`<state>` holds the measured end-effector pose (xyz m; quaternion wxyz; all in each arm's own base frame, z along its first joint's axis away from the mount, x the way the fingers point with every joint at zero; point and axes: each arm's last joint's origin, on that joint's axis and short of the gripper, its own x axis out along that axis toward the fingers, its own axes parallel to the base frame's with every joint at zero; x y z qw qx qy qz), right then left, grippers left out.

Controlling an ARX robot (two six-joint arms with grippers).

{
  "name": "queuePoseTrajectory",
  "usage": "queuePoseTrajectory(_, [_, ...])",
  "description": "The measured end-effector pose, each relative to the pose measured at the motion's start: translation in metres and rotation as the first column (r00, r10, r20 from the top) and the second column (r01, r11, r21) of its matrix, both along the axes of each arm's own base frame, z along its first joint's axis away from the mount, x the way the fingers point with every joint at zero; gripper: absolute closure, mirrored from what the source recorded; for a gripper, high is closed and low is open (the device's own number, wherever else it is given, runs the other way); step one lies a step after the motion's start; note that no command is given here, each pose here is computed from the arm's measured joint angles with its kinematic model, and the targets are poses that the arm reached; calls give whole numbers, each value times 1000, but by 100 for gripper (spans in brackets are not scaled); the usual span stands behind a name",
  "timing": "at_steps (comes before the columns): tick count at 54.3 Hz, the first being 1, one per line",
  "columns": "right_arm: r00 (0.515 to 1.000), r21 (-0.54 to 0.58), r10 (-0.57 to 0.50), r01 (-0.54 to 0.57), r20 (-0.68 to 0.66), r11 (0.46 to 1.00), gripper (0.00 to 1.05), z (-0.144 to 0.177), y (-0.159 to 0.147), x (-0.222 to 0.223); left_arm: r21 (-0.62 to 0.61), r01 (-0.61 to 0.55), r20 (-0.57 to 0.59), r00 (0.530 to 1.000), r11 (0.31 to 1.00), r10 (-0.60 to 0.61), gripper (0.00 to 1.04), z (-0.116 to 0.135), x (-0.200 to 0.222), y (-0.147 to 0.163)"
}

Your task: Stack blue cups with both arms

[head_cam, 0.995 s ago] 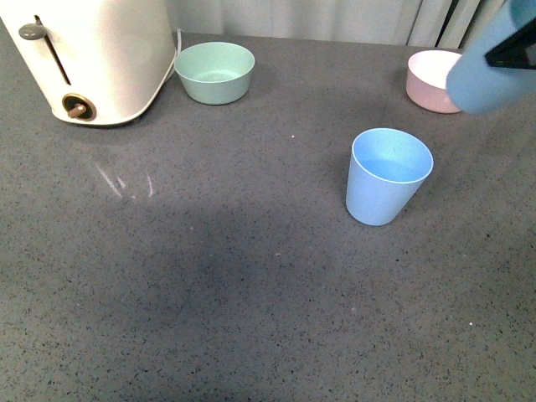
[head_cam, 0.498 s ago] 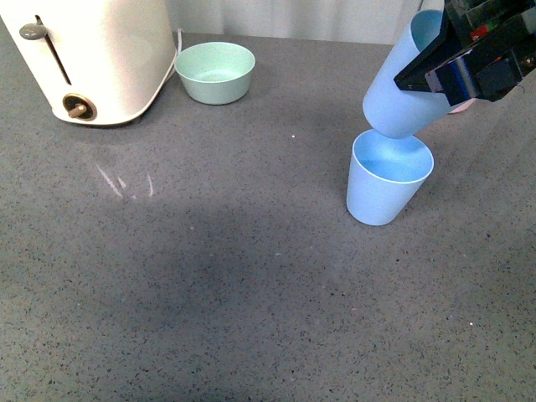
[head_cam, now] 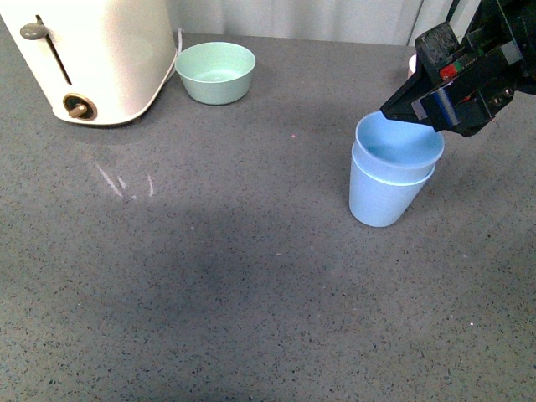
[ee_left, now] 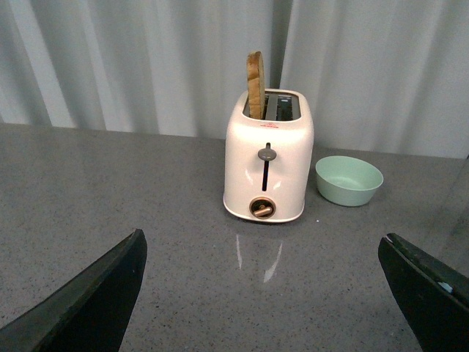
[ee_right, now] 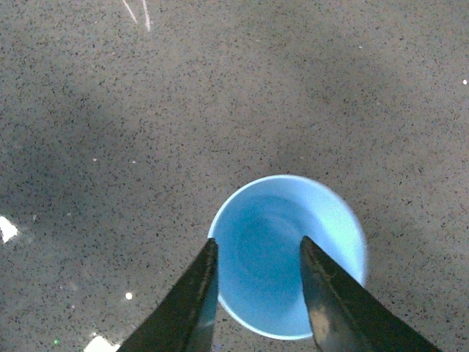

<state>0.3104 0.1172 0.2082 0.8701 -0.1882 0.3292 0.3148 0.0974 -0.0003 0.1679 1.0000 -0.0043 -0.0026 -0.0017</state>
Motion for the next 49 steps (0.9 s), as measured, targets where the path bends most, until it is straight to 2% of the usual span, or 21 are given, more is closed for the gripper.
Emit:
queuePoseTrajectory(10, [994, 28, -69, 67, 85, 997, 43, 11, -15, 0, 0, 0, 0, 1000, 1000, 0, 9, 0, 0, 0])
queuePoseTrajectory(16, [958, 20, -161, 161, 239, 987, 24, 25, -40, -11, 0, 0, 0, 1000, 1000, 0, 9, 0, 0, 0])
queuePoseTrajectory(21, [940, 29, -193, 193, 282, 981, 10, 31, -53, -23, 0, 0, 0, 1000, 1000, 0, 9, 0, 0, 0])
queuePoseTrajectory(25, [935, 32, -200, 199, 293, 979, 8, 33, -55, -26, 0, 0, 0, 1000, 1000, 0, 9, 0, 0, 0])
queuePoseTrajectory(27, [901, 59, -271, 267, 339, 962, 13, 29, -55, -25, 0, 1, 0, 1000, 1000, -1, 9, 0, 0, 0])
queuePoseTrajectory(28, [837, 117, -368, 351, 406, 929, 18, 25, -56, -27, 0, 0, 0, 1000, 1000, 0, 9, 0, 0, 0])
queuePoseTrajectory(29, [794, 160, -421, 392, 439, 906, 22, 21, -58, -29, 0, 1, 0, 1000, 1000, -1, 9, 0, 0, 0])
queuePoseTrajectory(31, [732, 245, -502, 439, 460, 864, 27, 14, -61, -33, 0, 0, 0, 1000, 1000, 0, 9, 0, 0, 0])
queuePoseTrajectory(33, [675, 332, -565, 458, 474, 825, 34, 7, -66, -42, 0, 0, 0, 1000, 1000, 0, 9, 0, 0, 0])
queuePoseTrajectory(36, [615, 448, -624, 439, 482, 779, 46, 4, -74, -58, 0, -2, 0, 1000, 1000, 2, 9, 0, 0, 0])
queuePoseTrajectory(41, [583, 517, -653, 412, 483, 751, 67, 3, -85, -80, 0, 0, 0, 1000, 1000, 0, 9, 0, 0, 0])
queuePoseTrajectory(49, [597, 516, -660, 426, 456, 743, 101, -16, -97, -107, 0, 0, 0, 1000, 1000, 0, 9, 0, 0, 0])
